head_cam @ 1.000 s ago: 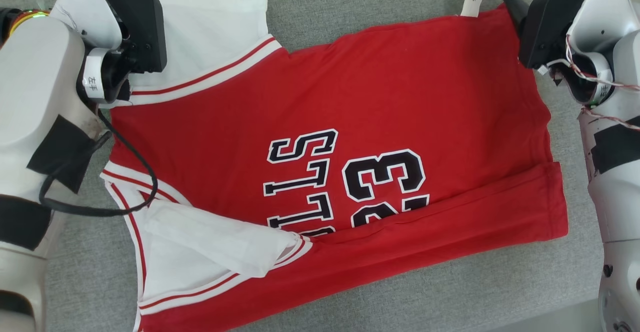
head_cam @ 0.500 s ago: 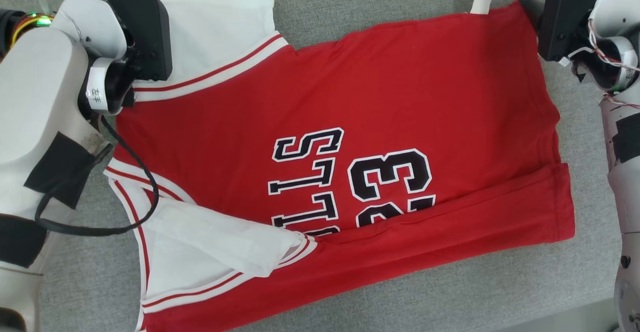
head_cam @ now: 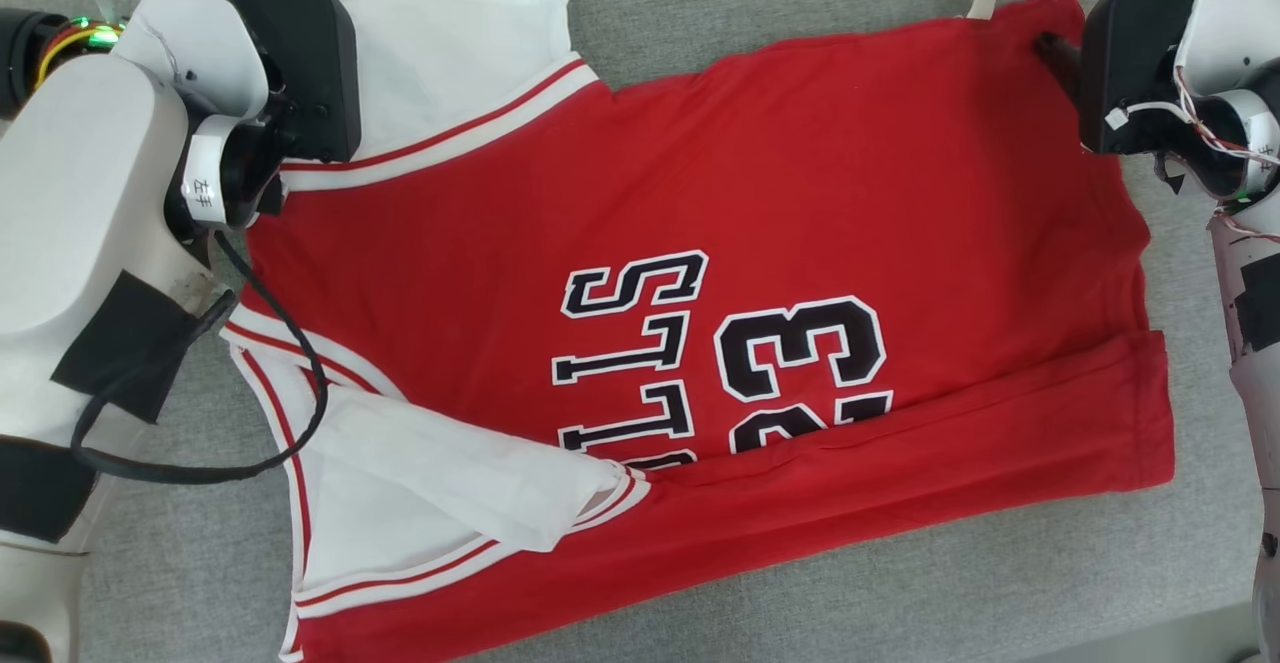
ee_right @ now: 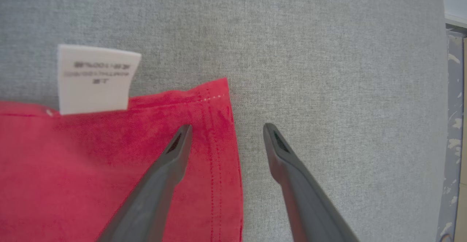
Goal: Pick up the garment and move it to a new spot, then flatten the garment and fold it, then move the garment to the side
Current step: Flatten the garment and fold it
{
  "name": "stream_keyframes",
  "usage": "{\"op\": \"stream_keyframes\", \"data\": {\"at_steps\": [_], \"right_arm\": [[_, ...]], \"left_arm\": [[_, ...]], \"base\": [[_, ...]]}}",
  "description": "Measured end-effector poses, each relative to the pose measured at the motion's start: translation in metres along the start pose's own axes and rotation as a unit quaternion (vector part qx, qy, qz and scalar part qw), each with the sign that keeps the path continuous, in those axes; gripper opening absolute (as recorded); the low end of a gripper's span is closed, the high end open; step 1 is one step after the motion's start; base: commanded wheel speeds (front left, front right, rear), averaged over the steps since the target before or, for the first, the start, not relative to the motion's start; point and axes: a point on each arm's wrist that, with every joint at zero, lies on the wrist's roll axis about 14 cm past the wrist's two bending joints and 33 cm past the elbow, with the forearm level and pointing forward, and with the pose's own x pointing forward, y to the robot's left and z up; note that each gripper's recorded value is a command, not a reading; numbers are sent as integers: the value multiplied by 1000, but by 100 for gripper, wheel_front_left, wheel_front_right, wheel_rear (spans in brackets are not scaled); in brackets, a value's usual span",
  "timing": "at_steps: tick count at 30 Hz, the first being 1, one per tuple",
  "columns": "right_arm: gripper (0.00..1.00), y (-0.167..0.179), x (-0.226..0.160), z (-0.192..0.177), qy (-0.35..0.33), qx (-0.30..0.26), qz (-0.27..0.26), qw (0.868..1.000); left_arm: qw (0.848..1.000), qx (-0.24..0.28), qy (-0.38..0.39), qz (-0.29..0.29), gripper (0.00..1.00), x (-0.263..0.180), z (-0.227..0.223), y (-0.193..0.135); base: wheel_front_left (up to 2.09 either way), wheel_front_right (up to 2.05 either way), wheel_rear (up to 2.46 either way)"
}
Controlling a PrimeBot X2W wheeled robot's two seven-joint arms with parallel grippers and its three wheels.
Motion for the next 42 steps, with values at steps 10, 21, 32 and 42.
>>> {"op": "stream_keyframes", "data": {"at_steps": [10,21,32,42], "right_arm": [[100,10,10,9,-25,-25,8,999],[0,16,15,9,-24,-41,19,999],[0,8,13,27,-102,-13,17,995],[0,9,-2,32,-162,4,24,986]], "left_arm": [[1000,2,-2,-1,0,2,-1,2],[1000,5,-17,-3,0,2,2,1],[977,9,-213,-4,0,-17,58,5],[943,-15,-329,-36,0,-54,81,-5]], "base": [[0,0,0],[0,0,0],[0,0,0],[0,0,0]]}}
